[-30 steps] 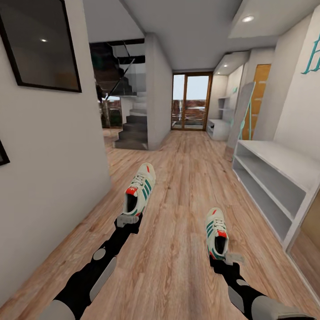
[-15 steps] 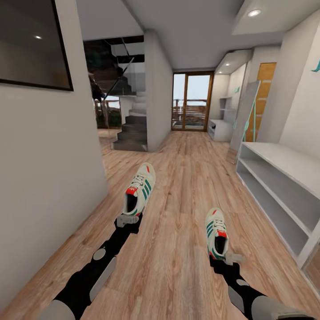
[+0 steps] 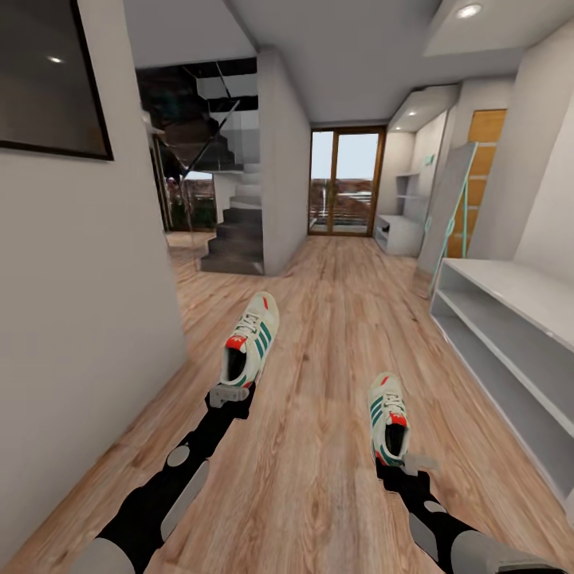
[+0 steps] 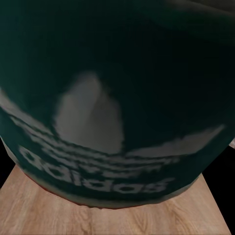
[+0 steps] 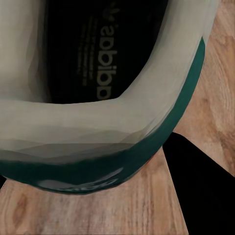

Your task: Pick up the two gym shoes and the two sandals from the corridor floor and place them onto the hallstand (shoe rack) in the corridor, making sure they are on the rack and not on the floor. Arrange them so the two gym shoes are next to each other and the two sandals are next to each other.

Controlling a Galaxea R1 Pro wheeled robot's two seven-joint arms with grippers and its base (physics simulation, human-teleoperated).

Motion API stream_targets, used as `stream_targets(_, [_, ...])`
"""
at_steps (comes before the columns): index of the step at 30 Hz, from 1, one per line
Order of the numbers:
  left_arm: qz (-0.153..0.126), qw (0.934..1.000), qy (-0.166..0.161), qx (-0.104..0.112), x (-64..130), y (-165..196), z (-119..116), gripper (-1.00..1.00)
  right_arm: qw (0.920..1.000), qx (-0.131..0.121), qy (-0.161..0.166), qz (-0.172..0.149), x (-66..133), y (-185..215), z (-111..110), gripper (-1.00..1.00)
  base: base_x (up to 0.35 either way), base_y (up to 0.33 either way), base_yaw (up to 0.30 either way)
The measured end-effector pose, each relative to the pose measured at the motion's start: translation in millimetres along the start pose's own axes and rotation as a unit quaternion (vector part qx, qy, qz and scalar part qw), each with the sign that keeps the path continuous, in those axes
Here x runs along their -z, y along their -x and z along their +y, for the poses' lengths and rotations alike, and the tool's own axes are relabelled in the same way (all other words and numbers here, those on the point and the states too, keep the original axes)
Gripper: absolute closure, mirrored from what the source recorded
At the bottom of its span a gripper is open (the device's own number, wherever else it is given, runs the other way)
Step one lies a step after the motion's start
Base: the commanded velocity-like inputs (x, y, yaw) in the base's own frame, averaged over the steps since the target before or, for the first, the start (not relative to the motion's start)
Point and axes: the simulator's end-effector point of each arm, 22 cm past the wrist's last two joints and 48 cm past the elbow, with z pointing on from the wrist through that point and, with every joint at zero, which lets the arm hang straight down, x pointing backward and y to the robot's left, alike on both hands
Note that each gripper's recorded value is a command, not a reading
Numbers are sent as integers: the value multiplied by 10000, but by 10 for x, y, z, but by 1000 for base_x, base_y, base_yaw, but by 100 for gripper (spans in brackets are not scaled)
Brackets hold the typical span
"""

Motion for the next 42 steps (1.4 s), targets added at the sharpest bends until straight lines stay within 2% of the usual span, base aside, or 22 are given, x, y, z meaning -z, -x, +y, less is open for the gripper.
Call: stream_targets(42, [-1,10000,3,0,0,1,1,100,10000,0,0,5,0,-2,0,100,346,0,0])
